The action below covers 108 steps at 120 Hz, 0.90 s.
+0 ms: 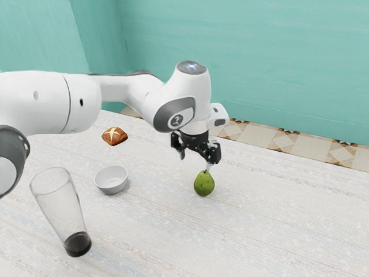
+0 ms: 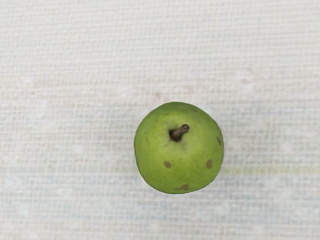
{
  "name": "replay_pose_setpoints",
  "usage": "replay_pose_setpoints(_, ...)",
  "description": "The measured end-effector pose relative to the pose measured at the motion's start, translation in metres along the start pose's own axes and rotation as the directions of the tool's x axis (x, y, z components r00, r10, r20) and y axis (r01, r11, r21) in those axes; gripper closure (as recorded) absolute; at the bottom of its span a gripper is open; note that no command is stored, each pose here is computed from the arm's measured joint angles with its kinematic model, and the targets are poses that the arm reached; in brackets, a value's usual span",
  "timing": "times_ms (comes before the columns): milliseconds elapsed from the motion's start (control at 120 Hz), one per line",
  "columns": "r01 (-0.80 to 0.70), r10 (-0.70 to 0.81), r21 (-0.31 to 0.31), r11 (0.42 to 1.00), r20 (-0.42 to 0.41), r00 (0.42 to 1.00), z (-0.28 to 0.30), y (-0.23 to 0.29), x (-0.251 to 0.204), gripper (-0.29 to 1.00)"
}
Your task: Place the pear in the bowl.
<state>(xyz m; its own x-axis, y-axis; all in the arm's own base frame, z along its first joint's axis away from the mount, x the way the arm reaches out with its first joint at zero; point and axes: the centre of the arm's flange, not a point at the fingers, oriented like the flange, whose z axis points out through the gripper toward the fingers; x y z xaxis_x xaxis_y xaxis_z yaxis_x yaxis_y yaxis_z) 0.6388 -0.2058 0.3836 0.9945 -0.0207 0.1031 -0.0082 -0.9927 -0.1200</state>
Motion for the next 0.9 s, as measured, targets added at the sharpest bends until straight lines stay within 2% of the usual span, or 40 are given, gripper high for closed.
replay_pose_setpoints(192,0.061,-0.059,0.016,0.998,-0.086,0.995,0.059,0.010,-0.004,0.02)
replay_pose_setpoints(367,0.107,-0.109,-0.023,0.994,-0.167,0.980,0.076,0.021,0.001,0.02)
replay_pose_setpoints(650,0.165,-0.173,-0.054,0.985,-0.184,0.968,0.093,0.022,-0.006,0.02)
replay_pose_setpoints(900,0.184,-0.192,-0.057,0.981,-0.179,0.965,0.102,0.016,-0.008,0.02)
